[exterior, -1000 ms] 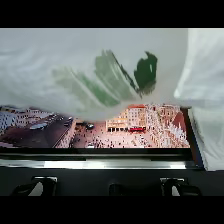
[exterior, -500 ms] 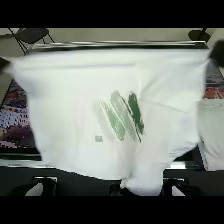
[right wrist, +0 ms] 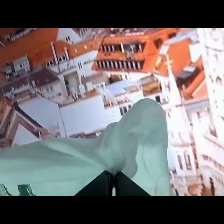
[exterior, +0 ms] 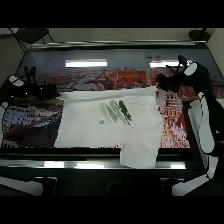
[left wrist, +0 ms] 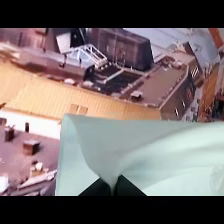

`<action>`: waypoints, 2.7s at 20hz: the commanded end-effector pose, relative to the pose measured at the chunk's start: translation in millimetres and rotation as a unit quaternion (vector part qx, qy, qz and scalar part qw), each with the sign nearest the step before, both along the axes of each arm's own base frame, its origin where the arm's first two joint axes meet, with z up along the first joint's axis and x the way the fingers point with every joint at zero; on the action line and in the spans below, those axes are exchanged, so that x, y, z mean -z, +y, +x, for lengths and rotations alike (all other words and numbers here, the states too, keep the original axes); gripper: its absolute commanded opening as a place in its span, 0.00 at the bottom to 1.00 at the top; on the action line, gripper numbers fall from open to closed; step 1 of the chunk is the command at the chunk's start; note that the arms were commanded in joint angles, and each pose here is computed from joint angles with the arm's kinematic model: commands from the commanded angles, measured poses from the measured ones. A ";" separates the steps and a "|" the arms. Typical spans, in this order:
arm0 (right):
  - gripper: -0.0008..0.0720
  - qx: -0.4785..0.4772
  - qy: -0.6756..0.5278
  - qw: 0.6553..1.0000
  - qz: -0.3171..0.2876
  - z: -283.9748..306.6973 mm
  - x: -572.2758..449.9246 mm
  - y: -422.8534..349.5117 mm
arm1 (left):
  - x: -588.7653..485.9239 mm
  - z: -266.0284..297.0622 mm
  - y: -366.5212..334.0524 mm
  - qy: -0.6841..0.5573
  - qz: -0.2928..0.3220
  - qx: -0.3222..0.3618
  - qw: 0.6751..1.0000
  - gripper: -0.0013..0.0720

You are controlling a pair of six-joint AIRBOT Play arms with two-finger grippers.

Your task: Fold the shirts.

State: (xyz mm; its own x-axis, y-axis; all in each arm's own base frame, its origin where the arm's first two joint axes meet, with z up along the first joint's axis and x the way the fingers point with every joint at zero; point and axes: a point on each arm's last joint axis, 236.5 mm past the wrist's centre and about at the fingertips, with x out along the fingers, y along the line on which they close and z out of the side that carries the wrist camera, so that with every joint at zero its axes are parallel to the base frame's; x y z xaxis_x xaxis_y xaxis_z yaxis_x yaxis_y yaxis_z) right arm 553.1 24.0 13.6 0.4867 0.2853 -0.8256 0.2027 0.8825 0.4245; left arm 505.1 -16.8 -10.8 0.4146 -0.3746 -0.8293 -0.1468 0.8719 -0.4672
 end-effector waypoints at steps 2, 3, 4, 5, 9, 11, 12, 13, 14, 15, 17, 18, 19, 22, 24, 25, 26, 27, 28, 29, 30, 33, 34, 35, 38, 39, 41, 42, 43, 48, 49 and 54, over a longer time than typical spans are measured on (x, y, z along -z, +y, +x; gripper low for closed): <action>0.07 0.053 -0.081 0.995 0.022 46.1 -5.6 -9.1 | 5.1 56.2 -6.4 -0.039 -0.025 0.000 0.999 0.06; 0.08 0.042 -0.067 0.997 0.018 36.9 -8.3 -7.3 | -3.6 59.3 -5.8 -0.046 -0.024 0.004 0.999 0.07; 0.08 0.019 -0.043 0.999 -0.006 20.3 -8.5 -11.6 | -10.7 56.5 -4.2 -0.044 -0.025 0.012 0.999 0.07; 0.08 -0.015 -0.016 0.999 -0.040 1.0 -7.1 -16.6 | -13.7 47.1 -4.8 -0.030 -0.025 0.033 0.999 0.07; 0.08 -0.072 0.167 0.979 -0.093 -96.5 4.6 -32.3 | 11.1 -37.7 1.5 0.124 -0.015 0.136 0.983 0.06; 0.08 -0.092 0.216 0.969 -0.081 -120.8 16.7 -16.4 | 27.7 -68.1 6.2 0.185 -0.007 0.154 0.971 0.07; 0.08 -0.095 0.236 0.964 -0.078 -130.5 28.9 -8.3 | 36.9 -77.2 4.3 0.202 -0.013 0.154 0.967 0.06; 0.08 -0.103 0.259 0.958 -0.072 -142.6 42.8 2.0 | 45.9 -86.6 2.3 0.219 -0.020 0.155 0.963 0.06; 0.08 -0.110 0.271 0.954 -0.069 -150.6 54.2 10.1 | 52.0 -93.4 0.8 0.231 -0.024 0.155 0.960 0.06; 0.08 -0.114 0.277 0.951 -0.069 -155.4 62.9 15.6 | 56.1 -98.3 0.2 0.239 -0.027 0.155 0.958 0.06; 0.07 -0.099 0.279 0.953 -0.059 -155.9 70.7 23.1 | 58.7 -100.8 1.2 0.242 -0.029 0.155 0.957 0.06; 0.07 -0.095 0.284 0.952 -0.058 -158.2 73.5 22.8 | 58.9 -101.0 2.3 0.240 -0.027 0.160 0.957 0.06; 0.08 -0.091 0.293 0.950 -0.057 -162.9 76.9 22.9 | 59.0 -101.0 2.5 0.240 -0.026 0.161 0.957 0.06; 0.20 -0.079 0.296 0.950 -0.054 -164.8 83.2 23.2 | 58.9 -101.1 2.5 0.240 -0.027 0.161 0.957 0.23; 0.64 -0.084 0.276 0.955 -0.066 -158.1 71.3 18.8 | 52.6 -106.7 5.1 0.247 -0.031 0.163 0.955 0.57; 0.67 -0.115 0.264 0.954 -0.081 -159.3 59.4 15.1 | 46.4 -108.4 9.9 0.245 -0.032 0.159 0.956 0.57; 0.74 -0.141 0.268 0.949 -0.094 -168.3 46.9 5.5 | 39.4 -109.8 16.4 0.242 -0.032 0.151 0.958 0.57; 0.73 -0.136 0.283 0.944 -0.097 -179.8 36.4 -8.4 | 31.1 -112.6 23.9 0.241 -0.034 0.140 0.960 0.57; 0.73 -0.117 0.297 0.944 -0.088 -190.2 27.5 -25.1 | 23.5 -116.9 30.6 0.239 -0.036 0.132 0.961 0.57; 0.72 -0.093 0.304 0.945 -0.076 -198.4 21.2 -40.1 | 17.7 -123.1 36.8 0.238 -0.037 0.119 0.963 0.57; 0.70 -0.071 0.311 0.945 -0.067 -208.7 17.8 -54.0 | 15.8 -134.3 40.4 0.242 -0.040 0.112 0.963 0.57; 0.70 -0.038 0.318 0.946 -0.055 -244.7 32.4 -64.4 | 40.4 -199.4 44.0 0.289 -0.034 0.093 0.952 0.58; 0.70 -0.037 0.317 0.946 -0.052 -256.4 41.3 -58.7 | 51.8 -218.8 39.4 0.295 -0.038 0.083 0.951 0.58; 0.70 -0.037 0.314 0.948 -0.040 -264.5 48.0 -50.4 | 61.9 -235.4 34.5 0.297 -0.040 0.082 0.950 0.58; 0.70 -0.031 0.306 0.951 -0.023 -276.5 60.3 -38.9 | 89.3 -272.0 20.3 0.310 -0.044 0.086 0.946 0.70; 0.70 -0.034 0.310 0.950 -0.022 -279.1 60.6 -38.2 | 95.3 -276.5 17.2 0.314 -0.048 0.082 0.945 0.70; 0.70 -0.050 0.316 0.947 -0.022 -284.3 59.2 -36.9 | 101.3 -274.4 12.9 0.306 -0.055 0.070 0.948 0.68; 0.70 -0.056 0.318 0.946 -0.022 -286.1 58.9 -36.6 | 102.6 -273.9 9.9 0.304 -0.061 0.066 0.948 0.62; 0.70 -0.057 0.319 0.946 -0.022 -286.9 58.7 -36.2 | 105.2 -275.2 8.6 0.304 -0.063 0.062 0.948 0.62; 0.70 -0.068 0.318 0.946 0.013 -314.3 69.5 -13.1 | 115.0 -264.0 10.0 0.284 -0.058 0.031 0.956 0.11; 0.70 -0.069 0.316 0.946 0.022 -325.4 74.4 -6.0 | 115.4 -263.2 10.4 0.283 -0.057 0.030 0.957 0.07; 0.71 -0.057 0.321 0.943 0.058 -367.4 106.3 19.1 | 115.2 -263.4 10.4 0.283 -0.057 0.031 0.957 0.07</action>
State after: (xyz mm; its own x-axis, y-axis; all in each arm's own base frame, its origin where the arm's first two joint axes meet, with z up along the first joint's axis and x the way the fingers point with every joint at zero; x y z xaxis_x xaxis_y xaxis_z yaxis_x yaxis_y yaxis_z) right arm 202.7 28.0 -76.3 -0.1612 0.3711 -0.9145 0.3271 0.8943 0.3053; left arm 223.3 -19.3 -114.3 -0.1942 -0.5404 -0.8187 -0.3600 0.8156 -0.4529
